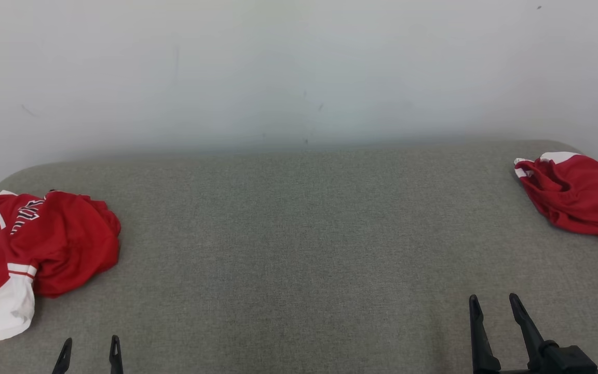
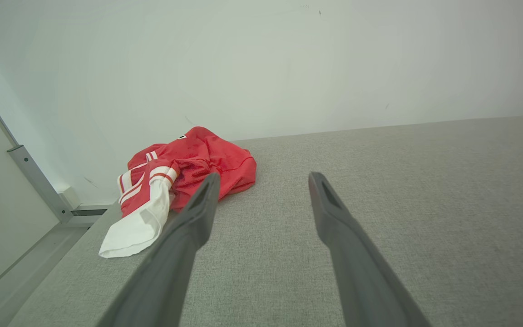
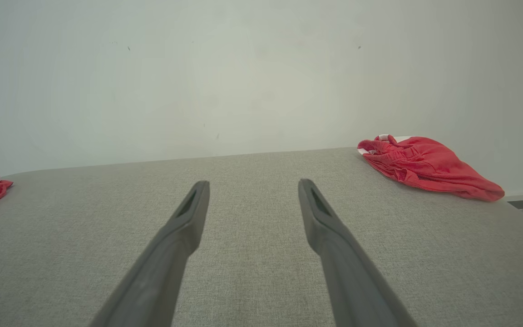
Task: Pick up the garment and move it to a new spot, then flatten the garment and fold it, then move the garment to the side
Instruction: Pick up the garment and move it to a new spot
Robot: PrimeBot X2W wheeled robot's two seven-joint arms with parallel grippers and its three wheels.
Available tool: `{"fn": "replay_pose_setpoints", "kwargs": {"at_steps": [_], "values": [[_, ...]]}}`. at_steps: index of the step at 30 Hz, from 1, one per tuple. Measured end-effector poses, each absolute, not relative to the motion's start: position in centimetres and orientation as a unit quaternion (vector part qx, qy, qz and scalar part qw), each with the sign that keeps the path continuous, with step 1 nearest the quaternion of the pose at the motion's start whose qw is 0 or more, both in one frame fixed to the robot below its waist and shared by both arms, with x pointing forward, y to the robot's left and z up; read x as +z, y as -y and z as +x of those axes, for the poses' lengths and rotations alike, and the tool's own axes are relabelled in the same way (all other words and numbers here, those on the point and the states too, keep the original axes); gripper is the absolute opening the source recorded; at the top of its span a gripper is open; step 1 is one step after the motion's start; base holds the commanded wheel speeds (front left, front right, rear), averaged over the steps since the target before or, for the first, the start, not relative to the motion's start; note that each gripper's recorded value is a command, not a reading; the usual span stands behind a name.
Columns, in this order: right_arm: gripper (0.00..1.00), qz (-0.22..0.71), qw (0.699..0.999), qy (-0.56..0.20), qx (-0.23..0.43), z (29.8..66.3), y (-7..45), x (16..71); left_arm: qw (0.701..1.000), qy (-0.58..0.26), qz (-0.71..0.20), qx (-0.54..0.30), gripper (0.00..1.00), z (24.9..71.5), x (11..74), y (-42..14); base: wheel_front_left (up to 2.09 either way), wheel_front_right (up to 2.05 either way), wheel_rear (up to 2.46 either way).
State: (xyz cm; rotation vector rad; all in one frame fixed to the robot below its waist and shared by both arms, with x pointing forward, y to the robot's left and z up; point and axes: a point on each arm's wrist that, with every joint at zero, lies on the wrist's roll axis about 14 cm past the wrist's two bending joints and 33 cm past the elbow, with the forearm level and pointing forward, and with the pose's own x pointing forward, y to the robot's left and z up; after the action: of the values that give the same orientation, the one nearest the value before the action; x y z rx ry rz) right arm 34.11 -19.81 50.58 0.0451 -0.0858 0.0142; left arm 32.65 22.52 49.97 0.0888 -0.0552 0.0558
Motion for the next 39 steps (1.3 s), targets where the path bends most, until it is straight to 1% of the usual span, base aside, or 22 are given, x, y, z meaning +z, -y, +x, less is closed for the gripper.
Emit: {"fn": "replay_pose_setpoints", "kwargs": {"at_steps": [8, 14, 24, 39], "values": [[1.0, 0.024, 0.999, 0.039, 0.018, 34.5, 19.1, 50.4, 0.998, 0.027, 0.042, 0.04, 1.0, 32.1, 49.9, -23.2, 0.0, 0.0, 0.0], [1.0, 0.031, 0.998, 0.034, 0.042, 35.2, 17.6, 50.1, 0.996, 0.025, 0.044, 0.068, 1.0, 30.8, 49.8, -24.9, 0.0, 0.0, 0.0], [1.0, 0.039, 0.994, 0.019, 0.105, 36.8, 13.3, 49.4, 0.99, 0.017, 0.043, 0.137, 1.0, 27.2, 49.4, -28.6, 0.0, 0.0, 0.0], [1.0, 0.037, 0.977, 0.007, 0.21, 38.6, 6.0, 49.1, 0.967, 0.004, 0.036, 0.253, 1.0, 20.1, 48.7, -33.7, 0.0, 0.0, 0.0]]}}
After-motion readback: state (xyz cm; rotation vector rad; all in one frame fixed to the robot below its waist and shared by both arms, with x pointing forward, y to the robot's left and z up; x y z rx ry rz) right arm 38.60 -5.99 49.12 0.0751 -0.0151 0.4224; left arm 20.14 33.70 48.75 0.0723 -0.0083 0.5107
